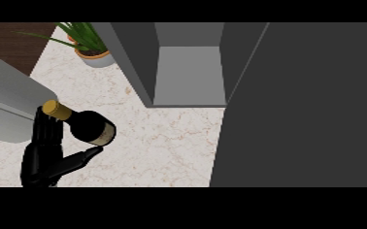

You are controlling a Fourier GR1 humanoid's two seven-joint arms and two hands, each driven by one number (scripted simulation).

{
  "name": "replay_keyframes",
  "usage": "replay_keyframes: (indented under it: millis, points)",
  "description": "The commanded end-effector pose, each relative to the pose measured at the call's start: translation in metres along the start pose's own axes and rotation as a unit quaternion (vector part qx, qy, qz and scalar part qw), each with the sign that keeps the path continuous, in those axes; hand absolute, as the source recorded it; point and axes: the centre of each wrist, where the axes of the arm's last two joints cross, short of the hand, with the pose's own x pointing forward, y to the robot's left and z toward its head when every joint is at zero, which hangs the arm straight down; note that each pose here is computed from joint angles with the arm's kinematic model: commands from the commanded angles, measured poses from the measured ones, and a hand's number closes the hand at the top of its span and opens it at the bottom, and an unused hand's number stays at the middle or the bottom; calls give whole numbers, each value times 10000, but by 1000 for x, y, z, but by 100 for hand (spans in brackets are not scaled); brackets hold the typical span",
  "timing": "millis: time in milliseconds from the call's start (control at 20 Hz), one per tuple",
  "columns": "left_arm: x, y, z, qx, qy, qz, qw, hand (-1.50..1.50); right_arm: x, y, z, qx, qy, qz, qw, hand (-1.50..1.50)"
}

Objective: Pick up the wine, place it into the cabinet and close the cabinet

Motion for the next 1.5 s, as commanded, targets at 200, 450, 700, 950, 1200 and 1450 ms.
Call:
replay_keyframes:
  millis: [200,450,700,950,1200,1450]
  points:
    - [-31,0,-2,20,209,67,9998,-150,17,2,24,243,4,-207,9995,-150]
    - [-58,29,-10,40,304,298,9991,-150,6,-3,34,258,-25,-236,9994,-150]
    - [-67,44,-15,106,226,460,9986,-150,20,5,25,282,16,-222,9994,-150]
    - [-83,45,-16,-142,255,460,9985,-150,12,8,20,299,-35,-260,9992,-150]
    - [-93,22,-19,-200,291,464,9983,-150,17,-2,40,219,-41,-224,9995,-150]
    - [-95,9,-34,-56,232,887,9958,150,17,-3,28,152,112,-269,9995,-150]
